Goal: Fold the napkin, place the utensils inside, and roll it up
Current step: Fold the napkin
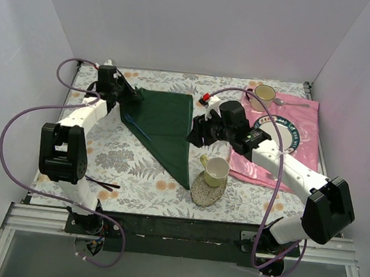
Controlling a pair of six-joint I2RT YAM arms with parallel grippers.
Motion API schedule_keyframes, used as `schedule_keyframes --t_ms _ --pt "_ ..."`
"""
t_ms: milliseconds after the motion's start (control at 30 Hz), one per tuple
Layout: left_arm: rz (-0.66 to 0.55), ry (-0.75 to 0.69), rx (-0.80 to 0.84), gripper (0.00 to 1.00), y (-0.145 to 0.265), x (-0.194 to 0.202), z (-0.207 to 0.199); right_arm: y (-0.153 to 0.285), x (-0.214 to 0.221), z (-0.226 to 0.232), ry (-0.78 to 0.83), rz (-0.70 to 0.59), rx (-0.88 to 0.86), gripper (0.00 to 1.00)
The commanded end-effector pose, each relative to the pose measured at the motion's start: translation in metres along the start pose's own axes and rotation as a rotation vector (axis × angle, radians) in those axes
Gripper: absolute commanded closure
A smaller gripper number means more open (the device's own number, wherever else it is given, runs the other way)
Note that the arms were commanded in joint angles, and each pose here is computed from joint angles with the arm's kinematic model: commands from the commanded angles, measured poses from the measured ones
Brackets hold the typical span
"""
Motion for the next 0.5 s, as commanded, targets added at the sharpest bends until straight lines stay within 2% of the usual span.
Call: schedule_keyframes --t_ms 0,467 --pt "0.041 -0.010 0.045 1.00 0.020 0.025 -0.023 0.009 -0.011 0.005 0.014 -0.073 -0.021 0.43" --pt "0.173 0.002 0.102 1.00 0.024 0.087 -0.036 0.004 0.005 0.001 -0.020 -0.043 -0.017 0.43"
Point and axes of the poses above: each gripper's point midway between its finger pads, its own y axis back along the fingers, its own z axis along the line the jaws close on, x = y × z, the point moved 8 cm from there along y, back along the fingers, and after that the axes turned 1 degree about -y, right-handed, at the moved point
